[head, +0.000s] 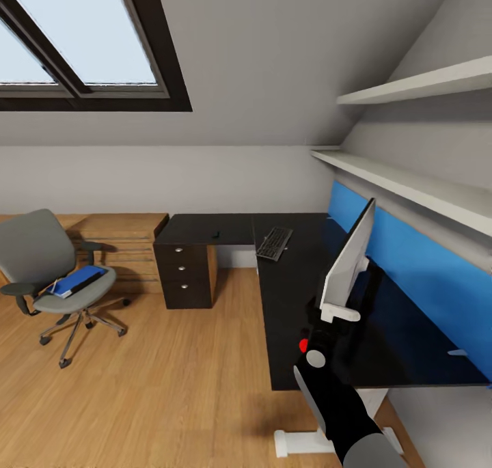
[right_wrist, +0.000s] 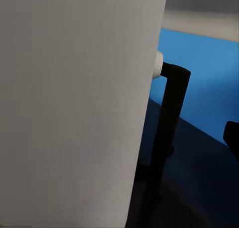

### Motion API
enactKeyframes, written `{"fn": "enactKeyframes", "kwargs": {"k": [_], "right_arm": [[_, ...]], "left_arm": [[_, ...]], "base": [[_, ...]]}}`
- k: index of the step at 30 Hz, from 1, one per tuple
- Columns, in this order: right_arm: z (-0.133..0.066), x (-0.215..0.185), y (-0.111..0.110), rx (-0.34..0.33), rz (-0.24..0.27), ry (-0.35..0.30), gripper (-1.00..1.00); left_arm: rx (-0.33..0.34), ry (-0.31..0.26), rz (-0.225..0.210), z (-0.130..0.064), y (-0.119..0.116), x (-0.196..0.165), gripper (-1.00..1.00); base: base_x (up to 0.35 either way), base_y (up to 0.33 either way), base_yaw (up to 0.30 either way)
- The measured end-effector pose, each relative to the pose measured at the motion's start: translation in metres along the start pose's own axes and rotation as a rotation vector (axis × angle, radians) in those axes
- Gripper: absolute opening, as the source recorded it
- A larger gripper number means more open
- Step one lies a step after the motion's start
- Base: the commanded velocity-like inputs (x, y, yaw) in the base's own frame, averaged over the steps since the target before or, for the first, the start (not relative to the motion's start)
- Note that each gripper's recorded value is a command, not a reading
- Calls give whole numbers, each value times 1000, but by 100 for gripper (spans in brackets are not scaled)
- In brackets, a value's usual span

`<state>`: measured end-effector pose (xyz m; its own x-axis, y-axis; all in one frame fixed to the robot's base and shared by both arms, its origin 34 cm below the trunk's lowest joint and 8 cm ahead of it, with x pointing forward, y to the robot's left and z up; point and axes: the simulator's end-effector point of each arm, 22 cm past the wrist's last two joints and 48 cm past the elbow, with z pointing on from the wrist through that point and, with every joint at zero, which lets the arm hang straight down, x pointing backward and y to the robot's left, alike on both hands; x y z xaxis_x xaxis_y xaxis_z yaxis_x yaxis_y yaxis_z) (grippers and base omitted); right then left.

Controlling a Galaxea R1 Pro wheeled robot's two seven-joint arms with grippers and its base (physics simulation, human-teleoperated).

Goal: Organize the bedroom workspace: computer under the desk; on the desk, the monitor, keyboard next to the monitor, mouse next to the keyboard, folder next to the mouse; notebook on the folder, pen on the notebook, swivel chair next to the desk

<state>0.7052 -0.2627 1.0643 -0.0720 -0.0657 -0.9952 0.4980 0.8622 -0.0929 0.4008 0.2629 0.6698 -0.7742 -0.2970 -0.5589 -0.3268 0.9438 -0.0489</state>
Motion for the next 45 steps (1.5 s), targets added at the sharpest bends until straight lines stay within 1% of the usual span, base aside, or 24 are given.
{"fn": "enactKeyframes", "kwargs": {"k": [5, 11, 29, 40, 45], "right_arm": [[0, 2, 0, -1, -3, 3, 100], [0, 3, 1, -1, -2, 6, 100], [-2, 14, 1, -5, -22, 25, 100], [-2, 15, 2, -6, -24, 26, 100], [-2, 16, 2, -6, -26, 28, 100]], "left_arm": [[1, 0, 0, 0, 0, 0, 100], [0, 0, -1, 0, 0, 0, 100], [-3, 0, -1, 0, 1, 0, 100], [-7, 0, -1, 0, 2, 0, 100], [-7, 1, -1, 0, 2, 0, 100]], "base": [[-13, -13, 0], [-133, -133, 0], [-37, -49, 0], [-1, -101, 0], [0, -211, 0]]}}
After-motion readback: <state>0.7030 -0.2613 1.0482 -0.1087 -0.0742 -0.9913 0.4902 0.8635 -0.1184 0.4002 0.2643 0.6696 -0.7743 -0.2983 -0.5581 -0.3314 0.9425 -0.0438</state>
